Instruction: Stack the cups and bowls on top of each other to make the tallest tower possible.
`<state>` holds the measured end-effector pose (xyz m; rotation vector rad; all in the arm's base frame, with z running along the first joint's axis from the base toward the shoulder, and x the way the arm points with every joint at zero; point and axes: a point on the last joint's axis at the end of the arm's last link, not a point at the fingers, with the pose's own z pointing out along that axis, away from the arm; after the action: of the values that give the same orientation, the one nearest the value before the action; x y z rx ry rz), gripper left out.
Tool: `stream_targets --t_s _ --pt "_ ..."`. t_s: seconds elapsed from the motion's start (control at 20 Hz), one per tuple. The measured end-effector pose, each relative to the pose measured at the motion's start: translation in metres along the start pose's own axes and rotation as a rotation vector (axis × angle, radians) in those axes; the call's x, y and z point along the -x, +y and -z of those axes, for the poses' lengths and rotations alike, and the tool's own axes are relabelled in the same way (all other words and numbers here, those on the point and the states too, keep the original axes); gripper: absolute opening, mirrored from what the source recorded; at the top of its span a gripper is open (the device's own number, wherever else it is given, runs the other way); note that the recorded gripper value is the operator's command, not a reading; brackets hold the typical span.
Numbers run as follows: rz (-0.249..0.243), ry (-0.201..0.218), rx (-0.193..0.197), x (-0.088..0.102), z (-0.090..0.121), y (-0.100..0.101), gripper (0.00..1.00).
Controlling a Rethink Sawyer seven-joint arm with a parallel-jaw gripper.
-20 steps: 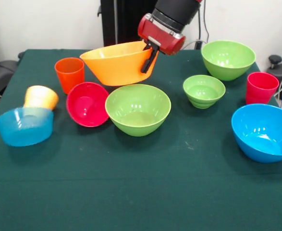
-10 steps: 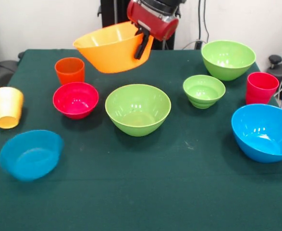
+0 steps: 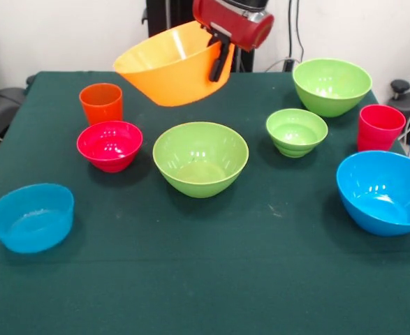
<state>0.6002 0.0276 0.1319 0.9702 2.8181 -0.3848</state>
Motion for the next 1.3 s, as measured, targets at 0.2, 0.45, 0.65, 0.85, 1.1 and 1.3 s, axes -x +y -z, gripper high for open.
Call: stream_targets --t_s 0.2,0.45,0.65,0.85,1.1,1.3 --pt "0.023 -0.009 0.018 0.002 0.001 0.013 0.00" --pt "0.053 -0.028 0.036 0.007 0.003 0.029 0.00" --pt "0.076 -0.051 0.047 0.014 0.007 0.038 0.00" --pt "0.097 -0.068 0.050 0.019 0.005 0.046 0.00" --pt "0.133 -0.073 0.036 0.017 -0.010 0.050 0.00" --pt "0.169 -0.077 0.023 0.008 -0.033 0.053 0.00"
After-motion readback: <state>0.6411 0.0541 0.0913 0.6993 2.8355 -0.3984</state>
